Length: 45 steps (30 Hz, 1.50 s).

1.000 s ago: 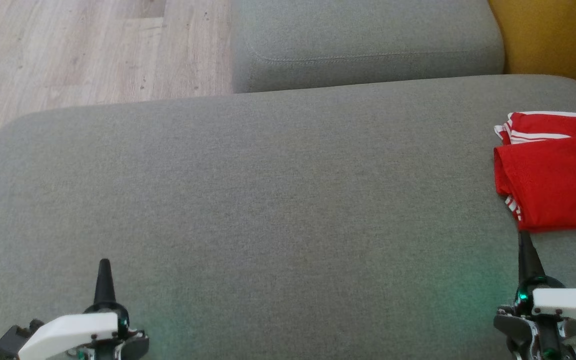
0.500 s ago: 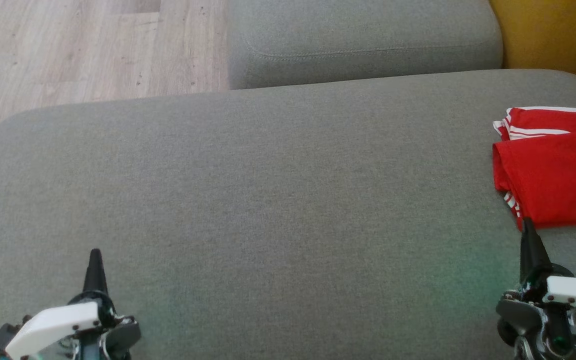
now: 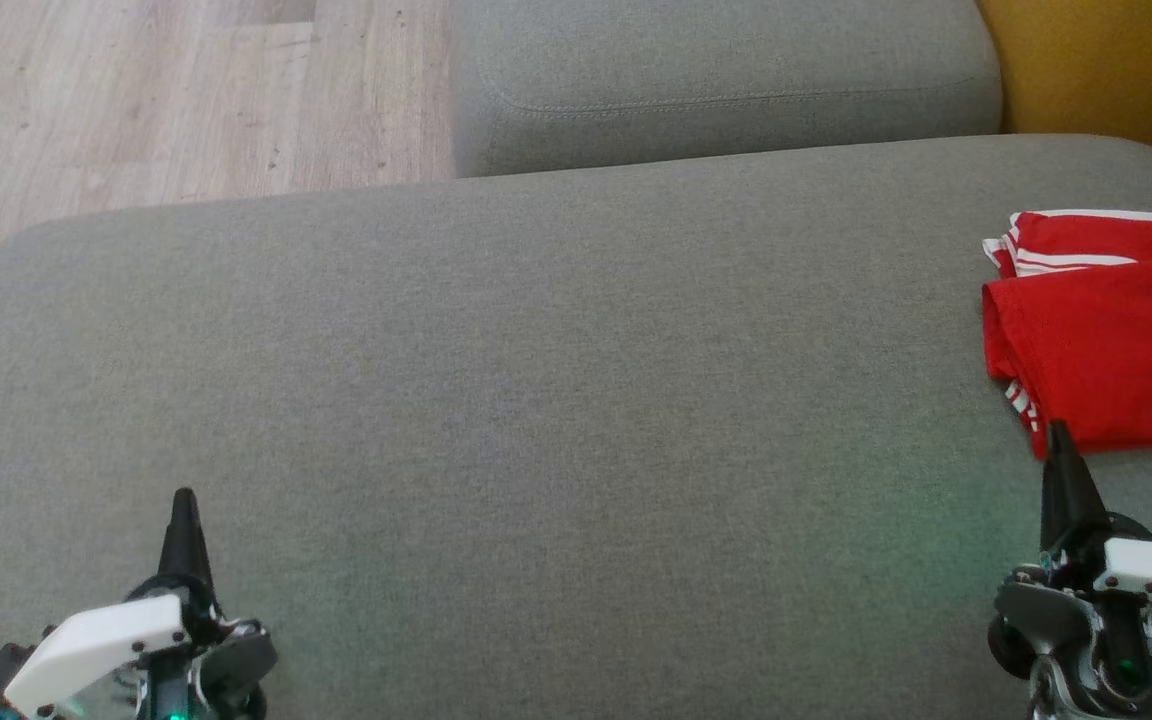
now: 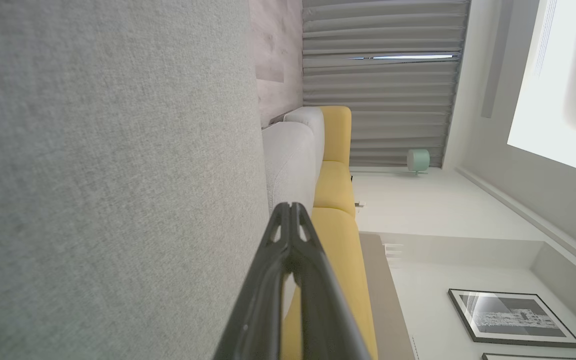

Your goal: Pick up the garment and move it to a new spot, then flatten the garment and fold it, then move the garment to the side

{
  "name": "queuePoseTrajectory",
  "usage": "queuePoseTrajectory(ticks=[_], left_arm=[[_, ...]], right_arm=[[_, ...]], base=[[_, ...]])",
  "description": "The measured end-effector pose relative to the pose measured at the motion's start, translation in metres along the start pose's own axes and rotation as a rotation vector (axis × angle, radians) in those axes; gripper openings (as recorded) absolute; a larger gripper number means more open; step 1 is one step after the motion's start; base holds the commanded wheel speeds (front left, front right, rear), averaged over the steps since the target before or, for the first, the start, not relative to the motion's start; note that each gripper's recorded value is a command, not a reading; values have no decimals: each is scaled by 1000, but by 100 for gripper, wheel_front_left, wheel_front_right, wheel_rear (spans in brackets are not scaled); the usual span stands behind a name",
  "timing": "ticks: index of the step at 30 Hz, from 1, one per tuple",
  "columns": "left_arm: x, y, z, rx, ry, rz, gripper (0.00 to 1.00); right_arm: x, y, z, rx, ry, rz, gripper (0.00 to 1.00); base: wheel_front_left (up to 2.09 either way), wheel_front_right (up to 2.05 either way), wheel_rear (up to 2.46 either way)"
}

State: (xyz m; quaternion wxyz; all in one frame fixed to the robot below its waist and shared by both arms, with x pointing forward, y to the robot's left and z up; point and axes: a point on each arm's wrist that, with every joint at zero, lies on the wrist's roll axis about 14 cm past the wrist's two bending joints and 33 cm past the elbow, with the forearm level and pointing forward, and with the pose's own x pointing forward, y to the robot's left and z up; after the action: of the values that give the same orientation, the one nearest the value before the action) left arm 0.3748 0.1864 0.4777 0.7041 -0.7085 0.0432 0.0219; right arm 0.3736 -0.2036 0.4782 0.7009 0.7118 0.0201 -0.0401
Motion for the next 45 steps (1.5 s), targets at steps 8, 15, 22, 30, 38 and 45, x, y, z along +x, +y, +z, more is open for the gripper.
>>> queuePoseTrajectory(ticks=[8,15,22,30,38,45], left_arm=[[0,0,0,-1,-1,0,0],[0,0,0,-4,0,0,0],[0,0,0,-6,2,-1,0],[0,0,3,-9,-9,-1,0],[0,0,3,-11,-11,-2,0],[0,0,3,-12,-8,-2,0]], right_arm=[[0,0,1,0,-1,0,0],[0,0,1,0,-4,0,0],[0,0,1,1,3,0,0],[0,0,1,1,2,1,0],[0,0,2,1,-1,1,0],[0,0,3,2,-3,1,0]], base=[[0,0,0],[0,0,0],[0,0,0],[0,0,0],[0,0,0],[0,0,0]])
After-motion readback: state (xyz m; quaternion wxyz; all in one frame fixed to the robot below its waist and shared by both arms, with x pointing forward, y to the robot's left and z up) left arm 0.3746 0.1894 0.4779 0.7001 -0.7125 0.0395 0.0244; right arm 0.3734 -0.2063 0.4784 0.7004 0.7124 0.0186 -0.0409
